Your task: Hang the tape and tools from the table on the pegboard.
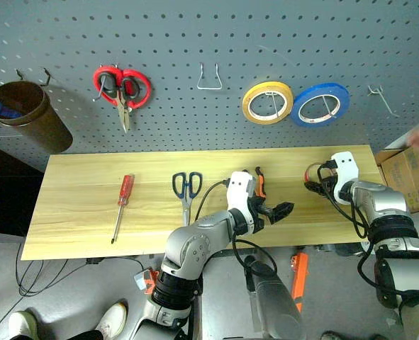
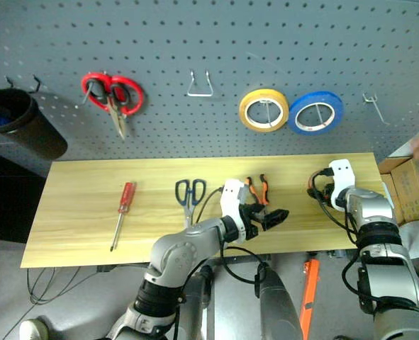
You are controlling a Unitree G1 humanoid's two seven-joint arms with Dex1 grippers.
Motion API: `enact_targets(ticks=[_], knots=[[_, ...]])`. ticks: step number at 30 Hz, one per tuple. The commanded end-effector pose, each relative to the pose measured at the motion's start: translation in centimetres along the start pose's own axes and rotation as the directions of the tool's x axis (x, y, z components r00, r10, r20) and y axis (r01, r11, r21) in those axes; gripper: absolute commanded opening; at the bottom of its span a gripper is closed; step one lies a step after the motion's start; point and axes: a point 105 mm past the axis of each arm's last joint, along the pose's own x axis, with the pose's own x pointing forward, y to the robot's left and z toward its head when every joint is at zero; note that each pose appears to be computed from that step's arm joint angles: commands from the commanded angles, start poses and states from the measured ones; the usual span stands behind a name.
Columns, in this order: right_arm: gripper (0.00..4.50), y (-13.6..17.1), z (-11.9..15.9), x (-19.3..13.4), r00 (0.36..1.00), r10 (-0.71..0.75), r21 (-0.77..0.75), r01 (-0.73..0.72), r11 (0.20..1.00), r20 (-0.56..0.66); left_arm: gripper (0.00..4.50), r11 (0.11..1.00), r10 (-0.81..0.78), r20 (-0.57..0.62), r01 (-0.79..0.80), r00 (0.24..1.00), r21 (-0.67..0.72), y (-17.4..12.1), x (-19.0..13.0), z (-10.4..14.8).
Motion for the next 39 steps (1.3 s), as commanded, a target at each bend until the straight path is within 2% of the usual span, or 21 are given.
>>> enact_targets(ticks=[1,7,15,21,25,31,34,39], knots=[[2.16,0.0,-1.8,0.1,0.999,0.010,-0.006,-0.010,1.000,-0.047,4.50,0.994,-0.092,0.074,0.096,0.993,-0.051,-2.8,0.7,1.3],[0.04,0.4,-1.4,0.1,1.000,0.010,-0.032,-0.011,0.999,-0.023,4.50,0.995,-0.087,0.073,0.090,0.994,-0.051,-2.7,0.7,1.3],[0.04,0.5,-0.8,-0.9,0.999,-0.018,-0.113,0.021,0.993,0.027,4.50,0.996,-0.079,0.083,0.083,0.993,-0.039,-2.4,0.9,1.7],[0.04,1.7,-0.5,-3.6,0.982,-0.102,-0.228,0.136,0.964,0.158,4.50,0.994,-0.106,0.110,0.106,0.988,0.005,-3.0,1.0,2.2],[0.04,2.3,-0.1,-6.4,0.908,-0.249,-0.324,0.360,0.875,0.337,4.50,0.990,-0.137,0.127,0.132,0.982,0.050,-3.4,1.0,2.4],[0.04,4.5,0.2,-10.2,0.839,-0.287,-0.329,0.462,0.823,0.462,4.50,0.975,-0.194,0.203,0.166,0.960,0.146,-4.2,0.7,3.5],[0.04,4.9,0.9,-11.5,0.802,-0.306,-0.327,0.513,0.794,0.513,4.50,0.961,-0.277,0.212,0.265,0.937,0.085,-5.2,0.1,4.0],[0.04,6.4,2.3,-13.2,0.738,-0.255,-0.390,0.578,0.716,0.625,4.50,0.947,-0.322,0.232,0.314,0.918,0.072,-5.6,-0.8,4.9]])
